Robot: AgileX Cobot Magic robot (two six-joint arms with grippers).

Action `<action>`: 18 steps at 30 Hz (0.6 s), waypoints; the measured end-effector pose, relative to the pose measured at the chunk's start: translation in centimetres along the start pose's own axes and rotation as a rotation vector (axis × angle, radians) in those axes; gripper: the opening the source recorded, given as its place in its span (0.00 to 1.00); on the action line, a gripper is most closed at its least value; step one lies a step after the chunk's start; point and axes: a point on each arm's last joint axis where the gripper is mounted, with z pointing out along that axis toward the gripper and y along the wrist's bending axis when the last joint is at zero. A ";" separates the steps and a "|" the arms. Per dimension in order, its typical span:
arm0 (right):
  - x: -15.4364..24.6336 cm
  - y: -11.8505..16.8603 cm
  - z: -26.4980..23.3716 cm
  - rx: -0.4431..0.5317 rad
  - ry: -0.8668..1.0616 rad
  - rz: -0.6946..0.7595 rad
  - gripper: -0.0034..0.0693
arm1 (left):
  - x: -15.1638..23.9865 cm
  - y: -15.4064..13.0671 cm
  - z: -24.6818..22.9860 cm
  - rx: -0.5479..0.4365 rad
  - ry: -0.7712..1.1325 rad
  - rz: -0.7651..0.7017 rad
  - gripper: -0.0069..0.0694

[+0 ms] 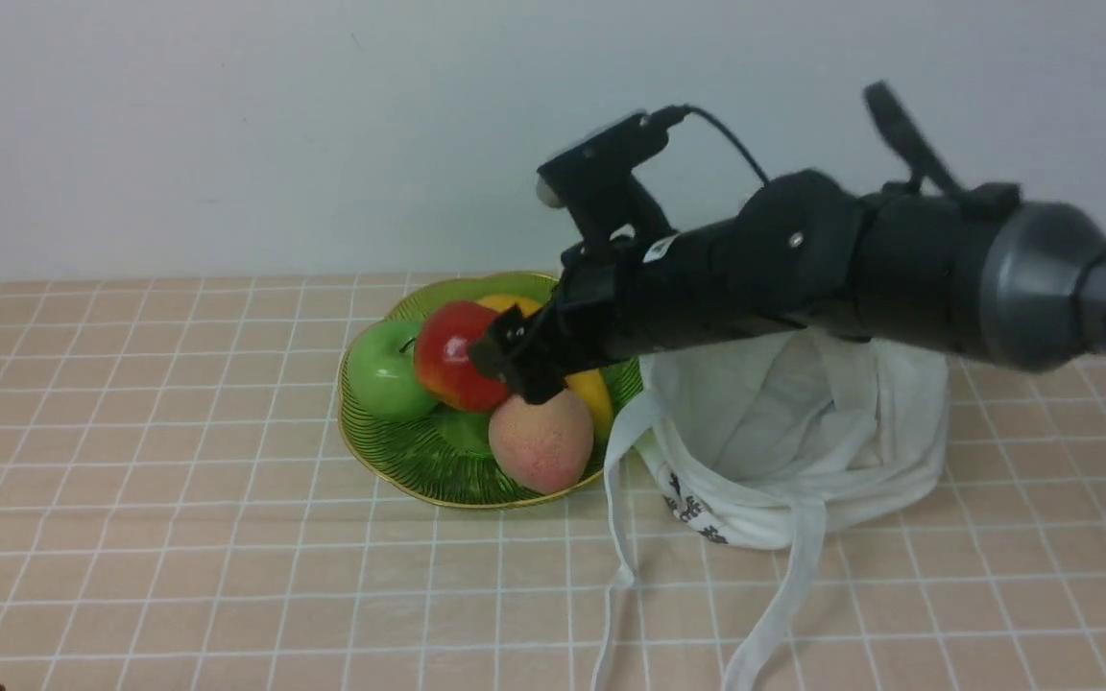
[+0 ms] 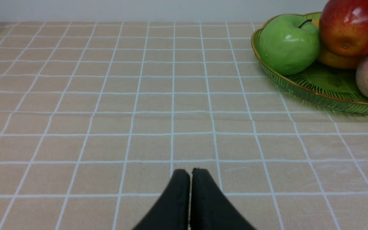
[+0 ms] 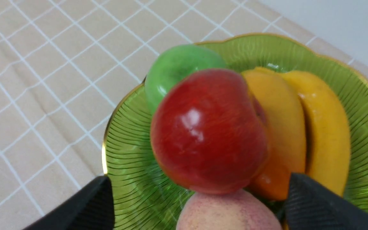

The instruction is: Take the fruit out of the bag on the brown coffee tablecloth and place them on the plate.

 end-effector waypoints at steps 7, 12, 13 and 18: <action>-3.8 -1.4 -9.9 -0.010 -0.086 -0.017 0.57 | 0.0 0.0 0.0 0.000 0.000 0.000 0.08; -4.3 -1.6 -18.8 0.010 -0.070 -0.028 0.19 | 0.0 0.0 0.0 0.000 0.000 0.000 0.08; -4.2 -1.6 -19.4 0.007 -0.054 -0.028 0.15 | 0.0 0.0 0.0 0.000 0.000 0.000 0.08; -2.2 -1.0 -26.7 0.082 0.074 0.024 0.04 | 0.0 0.0 0.0 0.000 0.000 0.000 0.08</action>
